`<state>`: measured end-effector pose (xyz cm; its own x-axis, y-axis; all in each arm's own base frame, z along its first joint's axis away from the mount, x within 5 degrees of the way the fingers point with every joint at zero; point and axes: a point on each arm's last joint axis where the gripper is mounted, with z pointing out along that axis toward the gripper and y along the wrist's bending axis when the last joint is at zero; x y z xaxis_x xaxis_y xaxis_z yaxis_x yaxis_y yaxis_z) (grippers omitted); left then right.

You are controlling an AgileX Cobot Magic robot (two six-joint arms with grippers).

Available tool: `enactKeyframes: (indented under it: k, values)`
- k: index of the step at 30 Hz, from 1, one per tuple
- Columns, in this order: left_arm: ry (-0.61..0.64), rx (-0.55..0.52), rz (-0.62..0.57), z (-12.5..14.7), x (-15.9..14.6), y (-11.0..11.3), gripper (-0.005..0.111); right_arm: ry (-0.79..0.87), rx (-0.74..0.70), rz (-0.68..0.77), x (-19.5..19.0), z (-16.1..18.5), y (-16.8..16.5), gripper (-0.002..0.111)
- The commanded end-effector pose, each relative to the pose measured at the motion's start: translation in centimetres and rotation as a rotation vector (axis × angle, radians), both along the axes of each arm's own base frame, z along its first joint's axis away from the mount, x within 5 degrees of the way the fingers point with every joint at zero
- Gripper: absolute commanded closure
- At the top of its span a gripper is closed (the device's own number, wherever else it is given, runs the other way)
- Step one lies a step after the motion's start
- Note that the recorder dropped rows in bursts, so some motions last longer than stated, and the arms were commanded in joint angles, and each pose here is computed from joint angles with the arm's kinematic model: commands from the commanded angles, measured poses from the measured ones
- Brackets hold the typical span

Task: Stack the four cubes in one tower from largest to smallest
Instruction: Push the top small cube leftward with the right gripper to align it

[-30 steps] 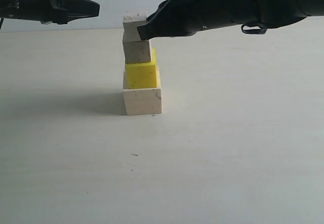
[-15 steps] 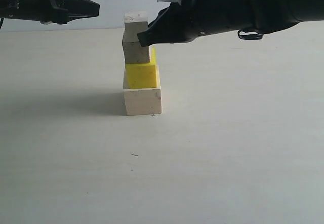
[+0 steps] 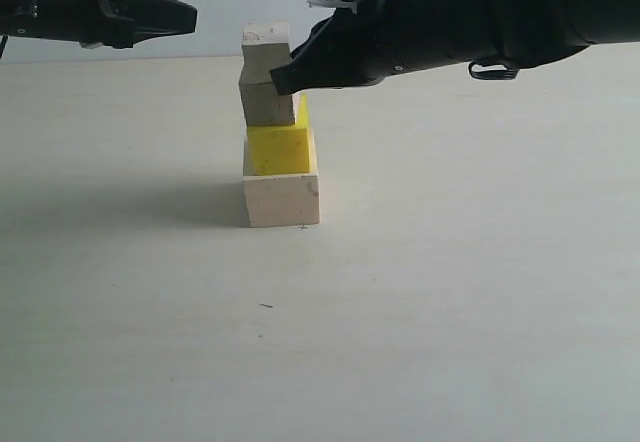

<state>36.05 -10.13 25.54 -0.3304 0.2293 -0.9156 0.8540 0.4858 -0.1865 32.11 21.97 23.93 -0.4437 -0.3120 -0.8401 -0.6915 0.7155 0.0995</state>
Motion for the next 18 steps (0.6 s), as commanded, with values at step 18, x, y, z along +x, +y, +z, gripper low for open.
enactKeyframes:
  k: [18]
  values:
    - [0.096,0.056,-0.025,-2.6,-1.4,0.0,0.107,-0.072,-0.072,-0.039,0.1,1.2,-1.0,0.108]
